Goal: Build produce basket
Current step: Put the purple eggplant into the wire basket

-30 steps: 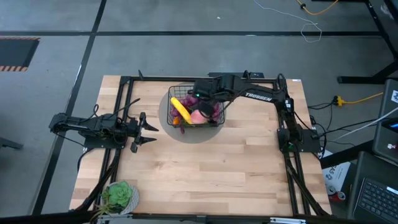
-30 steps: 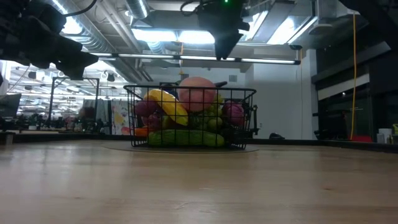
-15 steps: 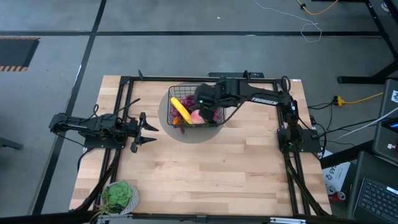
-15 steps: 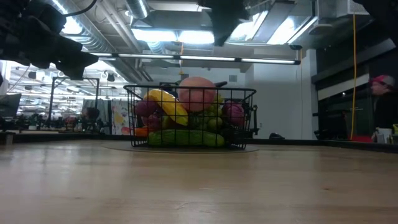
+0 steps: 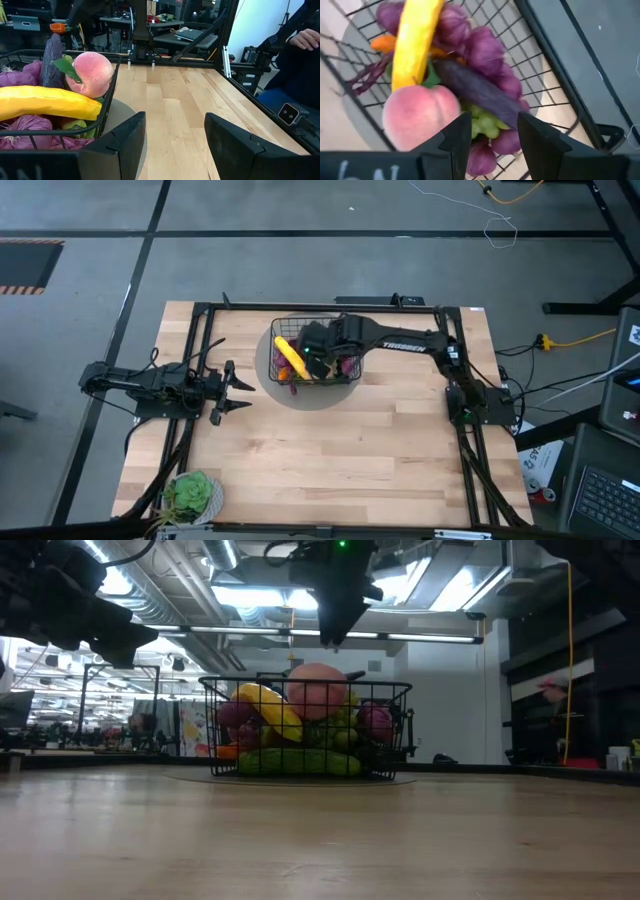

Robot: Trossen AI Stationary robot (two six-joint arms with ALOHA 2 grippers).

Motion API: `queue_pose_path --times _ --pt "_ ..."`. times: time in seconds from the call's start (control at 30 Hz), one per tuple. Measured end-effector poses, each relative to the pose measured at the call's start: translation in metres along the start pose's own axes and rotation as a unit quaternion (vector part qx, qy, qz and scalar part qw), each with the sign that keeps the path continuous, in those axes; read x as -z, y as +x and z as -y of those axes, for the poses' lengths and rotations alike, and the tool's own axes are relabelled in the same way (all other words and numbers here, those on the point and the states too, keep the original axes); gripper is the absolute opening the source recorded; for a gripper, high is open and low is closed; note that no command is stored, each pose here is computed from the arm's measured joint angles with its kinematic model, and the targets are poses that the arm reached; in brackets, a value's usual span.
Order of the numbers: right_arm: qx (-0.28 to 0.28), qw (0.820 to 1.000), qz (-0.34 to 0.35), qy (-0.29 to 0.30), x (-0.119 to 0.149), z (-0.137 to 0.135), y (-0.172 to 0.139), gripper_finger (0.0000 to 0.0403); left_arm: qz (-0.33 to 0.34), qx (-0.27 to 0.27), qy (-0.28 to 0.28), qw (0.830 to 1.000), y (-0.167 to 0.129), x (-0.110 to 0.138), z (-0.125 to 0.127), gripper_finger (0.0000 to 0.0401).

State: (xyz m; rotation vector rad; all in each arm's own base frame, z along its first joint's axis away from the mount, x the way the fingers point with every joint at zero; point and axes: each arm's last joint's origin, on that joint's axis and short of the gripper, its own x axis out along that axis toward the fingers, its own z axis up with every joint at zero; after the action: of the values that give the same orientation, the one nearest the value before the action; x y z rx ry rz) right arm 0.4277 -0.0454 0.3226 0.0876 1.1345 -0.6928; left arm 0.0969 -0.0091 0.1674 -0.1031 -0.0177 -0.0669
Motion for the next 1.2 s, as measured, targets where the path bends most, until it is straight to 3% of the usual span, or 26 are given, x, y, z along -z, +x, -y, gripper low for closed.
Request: queue_pose_path --times 0.37,0.53,0.67,0.83,1.03,1.2 --pt "0.011 1.000 -0.027 0.000 0.022 0.002 0.015 0.0158 0.000 0.000 0.000 1.000 0.000 0.000 0.000 0.0199" --pt "-0.050 0.998 0.021 0.027 0.038 0.003 0.020 0.0158 0.000 0.000 0.000 1.000 0.000 0.000 0.000 0.0199" --pt "-0.158 0.980 0.106 0.056 0.049 0.008 0.008 0.0158 0.000 0.000 0.000 1.000 0.000 0.000 0.000 0.0199" --pt "-0.255 0.937 0.225 0.081 0.053 0.029 -0.017 0.0158 0.000 0.000 0.000 1.000 0.000 0.000 0.000 0.0199" --pt "-0.270 0.909 0.308 0.071 0.058 0.043 -0.025 0.0158 0.000 0.000 0.000 1.000 0.000 0.000 0.000 0.0199" --pt "-0.262 0.911 0.308 0.085 0.079 0.042 0.012 0.0158 0.000 0.000 0.000 1.000 0.000 0.000 0.000 0.0199"
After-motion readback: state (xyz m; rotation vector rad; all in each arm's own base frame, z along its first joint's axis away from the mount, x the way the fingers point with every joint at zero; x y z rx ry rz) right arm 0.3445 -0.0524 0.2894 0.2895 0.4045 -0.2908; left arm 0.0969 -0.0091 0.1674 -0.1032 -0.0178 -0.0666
